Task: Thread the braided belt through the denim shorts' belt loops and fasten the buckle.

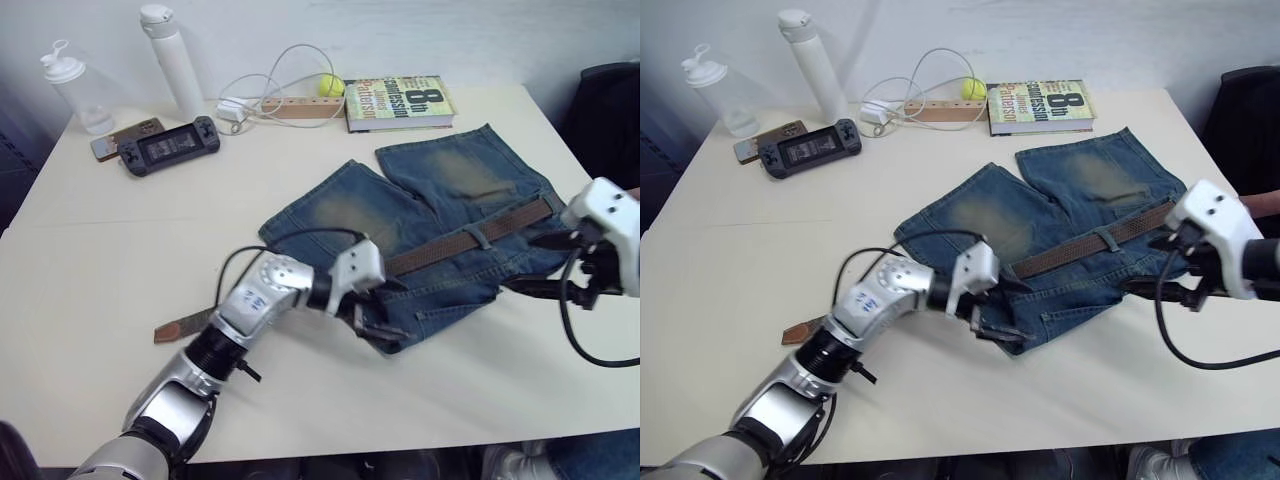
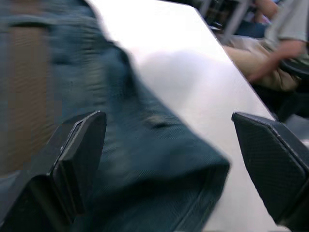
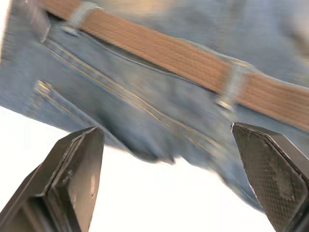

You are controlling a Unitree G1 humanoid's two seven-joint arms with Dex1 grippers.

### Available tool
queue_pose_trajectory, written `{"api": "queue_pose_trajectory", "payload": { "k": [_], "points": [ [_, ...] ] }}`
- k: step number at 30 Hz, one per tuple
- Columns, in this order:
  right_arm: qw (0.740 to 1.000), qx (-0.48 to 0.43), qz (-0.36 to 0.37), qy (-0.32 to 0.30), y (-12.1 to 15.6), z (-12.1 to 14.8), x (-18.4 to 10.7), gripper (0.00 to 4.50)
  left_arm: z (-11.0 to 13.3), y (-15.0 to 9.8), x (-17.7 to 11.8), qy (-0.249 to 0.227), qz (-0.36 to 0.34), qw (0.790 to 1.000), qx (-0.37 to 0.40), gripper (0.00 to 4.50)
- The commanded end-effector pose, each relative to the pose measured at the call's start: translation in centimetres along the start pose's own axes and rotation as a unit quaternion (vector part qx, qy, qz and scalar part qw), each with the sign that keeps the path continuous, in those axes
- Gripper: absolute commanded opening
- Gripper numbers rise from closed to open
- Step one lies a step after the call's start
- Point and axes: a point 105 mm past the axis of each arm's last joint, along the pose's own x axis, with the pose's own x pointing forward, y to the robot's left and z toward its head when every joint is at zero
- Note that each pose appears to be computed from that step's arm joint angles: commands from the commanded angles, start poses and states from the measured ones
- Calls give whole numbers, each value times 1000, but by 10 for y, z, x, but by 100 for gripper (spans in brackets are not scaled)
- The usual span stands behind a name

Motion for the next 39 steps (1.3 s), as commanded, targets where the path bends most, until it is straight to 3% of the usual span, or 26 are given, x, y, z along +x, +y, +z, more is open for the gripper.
{"api": "queue_pose_trajectory", "payload": {
  "k": [1,6,10,14,16,19,22,28,31,35,37,39],
  "points": [
    [998,-2,-56,5,1,-2,-24,445,2,-4,17,19,-33,999,39,450],
    [996,10,-87,24,15,-17,-38,445,-21,19,42,98,24,990,96,450],
    [996,9,-90,16,25,-13,-43,450,-36,26,43,131,41,974,178,340],
    [996,-13,-81,21,30,-12,-40,450,-46,24,28,123,31,976,175,173],
    [997,-12,-73,27,29,-14,-36,450,-44,16,3,101,10,984,149,84],
    [999,5,-41,18,32,-14,-25,450,-49,12,-44,123,10,981,147,22],
    [1000,0,-15,4,34,-12,-7,450,-59,11,-101,160,22,978,136,20],
    [999,-9,37,-34,41,0,29,450,-77,4,-209,171,69,980,77,20],
    [997,-12,53,-45,42,5,42,450,-91,-5,-239,191,92,976,55,20],
    [997,6,67,-47,41,5,51,450,-99,-18,-253,186,124,974,33,20],
    [995,16,82,-55,44,6,54,450,-95,-23,-254,155,144,977,11,125],
    [993,32,93,-61,46,6,57,450,-92,-29,-256,131,151,980,-22,198]
  ]
}}
